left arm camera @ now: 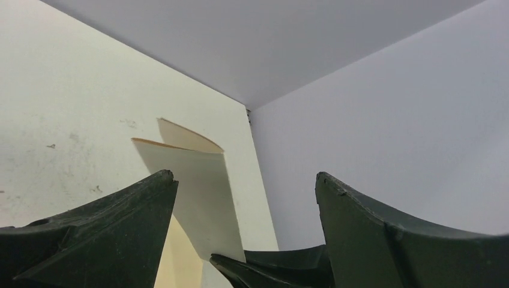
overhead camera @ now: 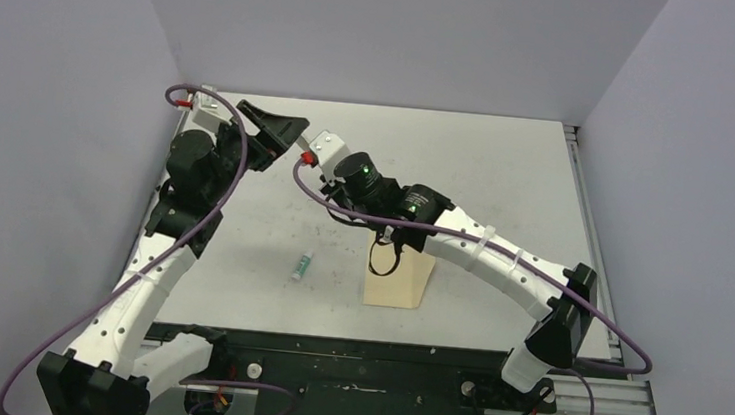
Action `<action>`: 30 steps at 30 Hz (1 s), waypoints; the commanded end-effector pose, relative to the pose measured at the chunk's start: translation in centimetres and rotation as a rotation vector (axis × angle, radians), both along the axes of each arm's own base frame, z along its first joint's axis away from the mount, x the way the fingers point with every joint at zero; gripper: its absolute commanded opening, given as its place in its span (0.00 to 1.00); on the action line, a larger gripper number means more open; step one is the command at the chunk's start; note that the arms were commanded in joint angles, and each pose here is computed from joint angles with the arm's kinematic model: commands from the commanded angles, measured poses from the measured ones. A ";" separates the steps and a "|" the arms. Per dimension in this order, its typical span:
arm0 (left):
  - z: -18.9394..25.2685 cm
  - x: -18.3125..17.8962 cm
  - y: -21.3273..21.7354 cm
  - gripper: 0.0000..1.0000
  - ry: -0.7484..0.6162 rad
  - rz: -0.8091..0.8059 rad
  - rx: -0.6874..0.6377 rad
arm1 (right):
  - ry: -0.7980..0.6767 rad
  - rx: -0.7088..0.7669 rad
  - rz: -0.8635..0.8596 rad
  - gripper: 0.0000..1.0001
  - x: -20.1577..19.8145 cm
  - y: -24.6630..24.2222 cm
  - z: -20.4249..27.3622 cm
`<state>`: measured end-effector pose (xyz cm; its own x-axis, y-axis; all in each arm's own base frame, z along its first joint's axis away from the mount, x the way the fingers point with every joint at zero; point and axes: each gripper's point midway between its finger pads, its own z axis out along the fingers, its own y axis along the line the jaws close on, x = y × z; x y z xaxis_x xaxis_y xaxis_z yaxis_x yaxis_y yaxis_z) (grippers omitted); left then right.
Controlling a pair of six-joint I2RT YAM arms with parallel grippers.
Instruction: Place the letter into the envelope and seal it
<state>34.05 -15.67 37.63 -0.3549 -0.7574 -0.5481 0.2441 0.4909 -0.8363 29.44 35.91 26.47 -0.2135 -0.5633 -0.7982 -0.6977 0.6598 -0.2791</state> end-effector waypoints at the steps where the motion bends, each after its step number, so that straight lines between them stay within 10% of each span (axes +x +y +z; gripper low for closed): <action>1: -1.9 0.1 1.6 0.85 0.099 0.100 -0.004 | -0.171 -0.075 -0.079 0.05 0.6 -1.3 2.8; 30: -6.3 0.2 -0.2 0.16 0.324 0.033 -0.027 | -0.262 -0.244 -0.043 0.05 0.0 0.1 -0.5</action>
